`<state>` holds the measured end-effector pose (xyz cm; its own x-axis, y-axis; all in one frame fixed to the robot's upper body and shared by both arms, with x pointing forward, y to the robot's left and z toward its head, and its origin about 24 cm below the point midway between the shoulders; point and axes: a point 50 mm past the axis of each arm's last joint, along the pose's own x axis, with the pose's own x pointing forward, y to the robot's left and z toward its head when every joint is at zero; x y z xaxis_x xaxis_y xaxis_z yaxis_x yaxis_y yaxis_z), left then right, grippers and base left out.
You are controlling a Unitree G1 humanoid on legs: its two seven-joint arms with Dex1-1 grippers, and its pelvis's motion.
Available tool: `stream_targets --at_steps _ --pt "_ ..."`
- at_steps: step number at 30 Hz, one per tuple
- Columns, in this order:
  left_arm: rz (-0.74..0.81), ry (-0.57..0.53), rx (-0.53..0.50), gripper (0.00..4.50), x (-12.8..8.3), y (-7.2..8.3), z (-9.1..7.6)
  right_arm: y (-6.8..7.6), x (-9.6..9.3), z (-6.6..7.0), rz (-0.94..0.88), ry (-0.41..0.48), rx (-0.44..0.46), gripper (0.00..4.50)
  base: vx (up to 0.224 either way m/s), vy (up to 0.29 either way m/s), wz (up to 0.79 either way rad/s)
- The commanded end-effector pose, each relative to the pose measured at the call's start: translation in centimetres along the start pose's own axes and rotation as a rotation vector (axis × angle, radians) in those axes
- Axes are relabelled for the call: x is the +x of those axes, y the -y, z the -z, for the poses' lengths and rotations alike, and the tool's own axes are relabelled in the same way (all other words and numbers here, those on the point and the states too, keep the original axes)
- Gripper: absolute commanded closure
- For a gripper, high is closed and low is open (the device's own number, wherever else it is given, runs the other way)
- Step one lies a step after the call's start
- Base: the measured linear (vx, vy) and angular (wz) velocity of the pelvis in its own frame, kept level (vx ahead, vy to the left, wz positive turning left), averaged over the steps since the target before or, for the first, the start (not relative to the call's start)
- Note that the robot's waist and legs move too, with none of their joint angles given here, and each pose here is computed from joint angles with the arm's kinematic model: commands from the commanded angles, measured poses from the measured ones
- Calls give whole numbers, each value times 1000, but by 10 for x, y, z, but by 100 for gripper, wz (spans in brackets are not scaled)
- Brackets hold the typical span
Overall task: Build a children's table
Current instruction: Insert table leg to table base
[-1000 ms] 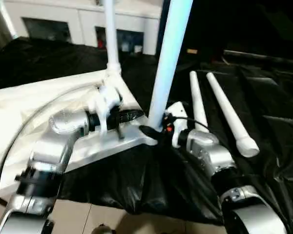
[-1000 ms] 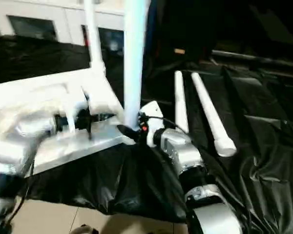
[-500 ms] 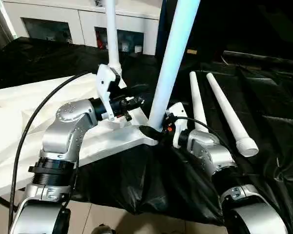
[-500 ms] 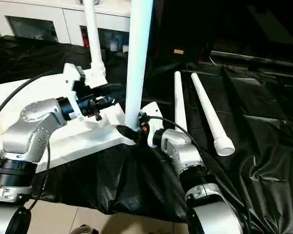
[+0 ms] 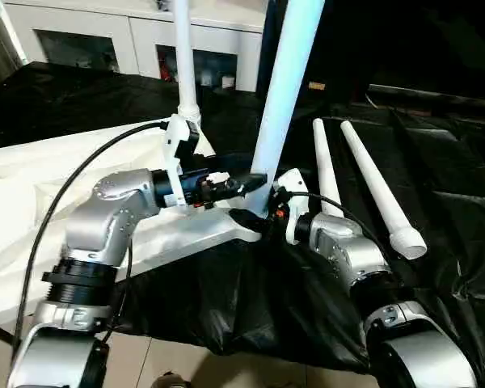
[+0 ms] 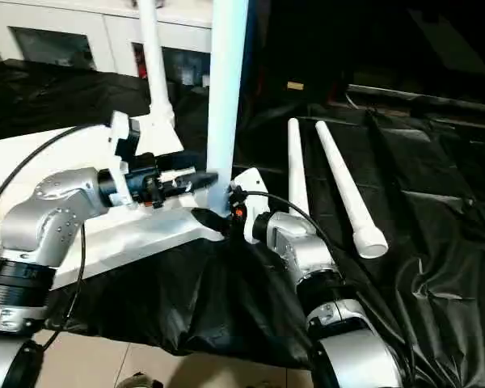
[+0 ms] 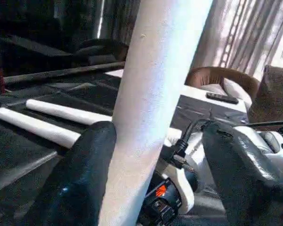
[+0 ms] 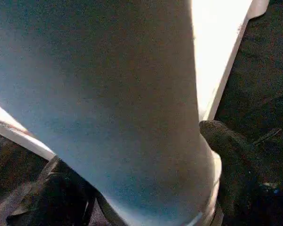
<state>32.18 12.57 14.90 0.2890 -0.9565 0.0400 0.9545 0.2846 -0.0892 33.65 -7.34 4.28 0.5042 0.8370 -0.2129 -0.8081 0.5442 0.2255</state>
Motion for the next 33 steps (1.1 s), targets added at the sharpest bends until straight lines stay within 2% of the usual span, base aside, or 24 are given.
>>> stream_targets --at_steps 1,3,8,9,12,13,14,17,20,22,23,32,33 --pt "55 2 22 82 15 3 -5 -4 3 9 -29 -64 -5 162 0 0 0" --pt "53 32 29 62 25 1 -9 -5 4 8 -38 -66 -11 162 0 0 0" --pt "65 68 16 17 33 0 -13 -5 4 8 -47 -68 -14 162 0 0 0" --pt "68 70 11 58 33 0 -13 -5 4 8 -48 -68 -14 162 0 0 0" --pt "64 80 0 58 35 -2 -14 -6 4 9 -50 -69 -13 162 0 0 0" --pt "61 82 -2 68 35 -2 -15 -6 4 9 -50 -68 -12 162 0 0 0" --pt "61 83 -2 104 35 -2 -15 -6 4 9 -50 -68 -12 162 0 0 0" --pt "54 94 -2 108 35 -4 -16 -5 4 8 -48 -65 -11 162 0 0 0" --pt "47 103 -5 148 35 -5 -17 -5 4 8 -47 -63 -11 162 0 0 0" --pt "34 109 -8 153 34 -6 -17 -5 5 8 -46 -61 -11 162 0 0 0" --pt "29 112 -8 187 34 -7 -17 -5 5 7 -46 -60 -11 162 0 0 0" --pt "-15 94 -4 229 34 -9 -11 0 4 6 17 -46 -19 162 0 0 0" --pt "-15 94 -4 233 34 -9 -11 0 4 6 17 -46 -19 127 0 0 0"
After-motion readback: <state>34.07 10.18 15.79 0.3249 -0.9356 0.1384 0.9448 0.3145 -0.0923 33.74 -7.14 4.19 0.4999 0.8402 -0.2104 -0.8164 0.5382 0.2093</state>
